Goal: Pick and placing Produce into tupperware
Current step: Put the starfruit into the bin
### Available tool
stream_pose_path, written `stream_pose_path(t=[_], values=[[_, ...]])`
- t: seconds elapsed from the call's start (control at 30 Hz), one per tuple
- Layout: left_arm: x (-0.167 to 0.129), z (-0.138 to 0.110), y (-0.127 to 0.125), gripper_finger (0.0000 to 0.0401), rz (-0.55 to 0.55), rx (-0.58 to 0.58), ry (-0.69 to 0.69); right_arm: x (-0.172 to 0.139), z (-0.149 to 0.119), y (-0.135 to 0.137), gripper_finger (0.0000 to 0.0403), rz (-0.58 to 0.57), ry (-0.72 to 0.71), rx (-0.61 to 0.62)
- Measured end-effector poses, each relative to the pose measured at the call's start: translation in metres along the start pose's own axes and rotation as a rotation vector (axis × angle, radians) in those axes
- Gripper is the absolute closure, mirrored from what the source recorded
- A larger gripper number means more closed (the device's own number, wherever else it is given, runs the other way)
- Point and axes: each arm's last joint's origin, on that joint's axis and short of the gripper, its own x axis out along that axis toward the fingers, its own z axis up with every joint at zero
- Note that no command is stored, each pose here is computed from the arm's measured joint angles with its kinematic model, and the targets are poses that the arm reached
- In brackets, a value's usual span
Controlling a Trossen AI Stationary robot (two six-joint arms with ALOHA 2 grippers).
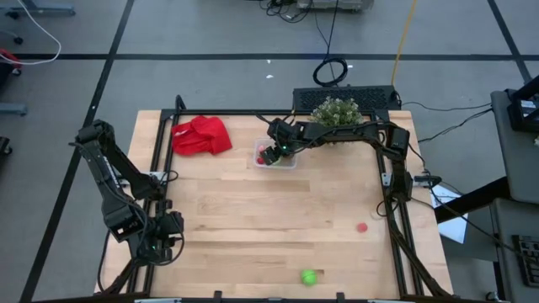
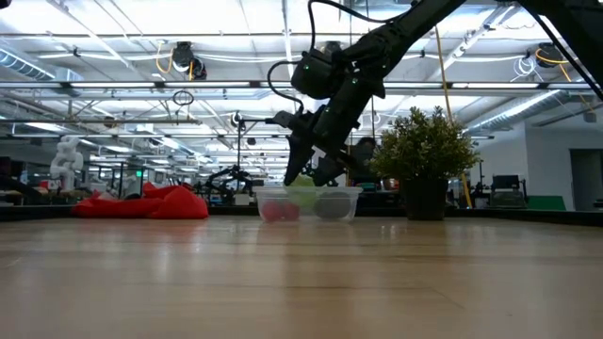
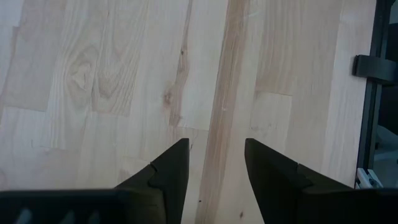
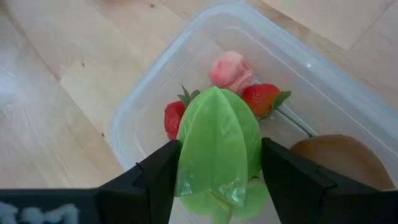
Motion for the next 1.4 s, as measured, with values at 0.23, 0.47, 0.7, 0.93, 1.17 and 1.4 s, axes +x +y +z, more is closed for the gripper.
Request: stream_pose_path(t=[0.23, 0.47, 0.7, 0.93, 1.17, 1.4], values=[[0.0, 0.0, 0.0, 0.0242, 0.0, 0.0, 0.0, 0.0, -0.0001, 0.0001, 0.02, 0.0, 0.0, 0.05], [0.0, 0.0, 0.0, 0.0242, 0.0, -0.001, 0.0, 0.0, 0.0017, 0.0014, 0.0199, 0.014, -0.018, 0.05], [0.0, 0.0, 0.0, 0.0242, 0.0, -0.002, 0.0, -0.0008, 0.0062, 0.0002, 0.0199, 0.086, -0.005, 0.027], [0.0, 0.0, 0.0001, 0.0242, 0.001, -0.002, -0.001, -0.0014, 0.009, -0.0033, 0.0199, 0.106, 0.006, 0.063], [0.0, 0.0, 0.0001, 0.0242, 0.001, -0.003, -0.001, -0.0014, 0.009, -0.0032, 0.0188, 0.107, 0.006, 0.065], [0.0, 0.0, 0.0001, 0.0242, 0.001, -0.003, -0.001, -0.0014, 0.009, -0.0034, 0.0168, 0.107, 0.007, 0.066]])
